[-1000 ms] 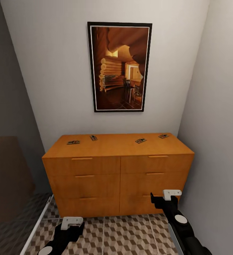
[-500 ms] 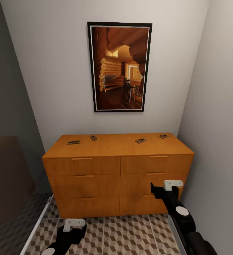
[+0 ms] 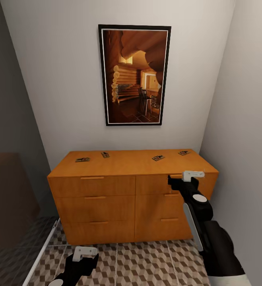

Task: Take the four mousetraps from the cabinet in the bathroom and place them on the bathroom floor. Make sure all four end up on the same floor surface, and ensure that at least two of them are either under or directly next to the same bathroom sink.

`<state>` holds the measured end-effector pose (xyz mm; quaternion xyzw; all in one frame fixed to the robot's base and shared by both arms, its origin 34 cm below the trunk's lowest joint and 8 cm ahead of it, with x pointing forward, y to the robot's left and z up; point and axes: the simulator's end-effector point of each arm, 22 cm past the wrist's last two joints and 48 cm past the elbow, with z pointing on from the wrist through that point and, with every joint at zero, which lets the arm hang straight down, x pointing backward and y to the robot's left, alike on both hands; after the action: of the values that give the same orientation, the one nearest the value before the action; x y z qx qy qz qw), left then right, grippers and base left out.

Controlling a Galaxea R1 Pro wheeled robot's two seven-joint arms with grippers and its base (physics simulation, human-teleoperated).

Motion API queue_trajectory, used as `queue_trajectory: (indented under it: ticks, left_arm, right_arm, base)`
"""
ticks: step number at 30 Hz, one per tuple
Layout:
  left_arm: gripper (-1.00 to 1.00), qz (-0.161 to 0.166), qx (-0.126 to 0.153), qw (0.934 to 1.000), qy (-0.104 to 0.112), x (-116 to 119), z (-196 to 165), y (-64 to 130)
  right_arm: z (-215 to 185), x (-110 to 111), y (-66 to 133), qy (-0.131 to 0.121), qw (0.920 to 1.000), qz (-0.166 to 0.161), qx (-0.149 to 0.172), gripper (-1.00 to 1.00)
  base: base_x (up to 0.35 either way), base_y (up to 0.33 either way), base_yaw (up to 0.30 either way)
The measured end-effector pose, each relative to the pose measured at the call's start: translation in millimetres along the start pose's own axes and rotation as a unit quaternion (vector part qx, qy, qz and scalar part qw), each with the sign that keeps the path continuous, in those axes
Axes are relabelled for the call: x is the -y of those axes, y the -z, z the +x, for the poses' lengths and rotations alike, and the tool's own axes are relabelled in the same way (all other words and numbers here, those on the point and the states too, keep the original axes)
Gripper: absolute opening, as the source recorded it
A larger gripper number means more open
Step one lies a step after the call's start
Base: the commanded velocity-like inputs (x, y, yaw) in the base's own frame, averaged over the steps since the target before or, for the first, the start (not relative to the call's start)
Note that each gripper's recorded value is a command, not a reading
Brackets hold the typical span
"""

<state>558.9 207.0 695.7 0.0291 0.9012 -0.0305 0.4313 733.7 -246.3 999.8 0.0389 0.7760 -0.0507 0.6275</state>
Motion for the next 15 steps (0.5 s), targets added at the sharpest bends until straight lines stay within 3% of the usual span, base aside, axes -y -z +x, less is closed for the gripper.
queue_trajectory:
  ticks: [5,15]
  left_arm:
    - [1.0,0.0,0.0,1.0,0.0,0,0,0.0]
    - [1.0,0.0,-0.001,1.0,0.0,0,1,-0.1]
  right_arm:
    - [-65,-5,-8.0,-0.006,0.9994,-0.002,0.034,1.0]
    - [-180,-28,-6.2,-0.006,0.9974,-0.017,0.069,1.0]
  base:
    - [0.0,0.0,0.0]
    - [0.0,0.0,0.0]
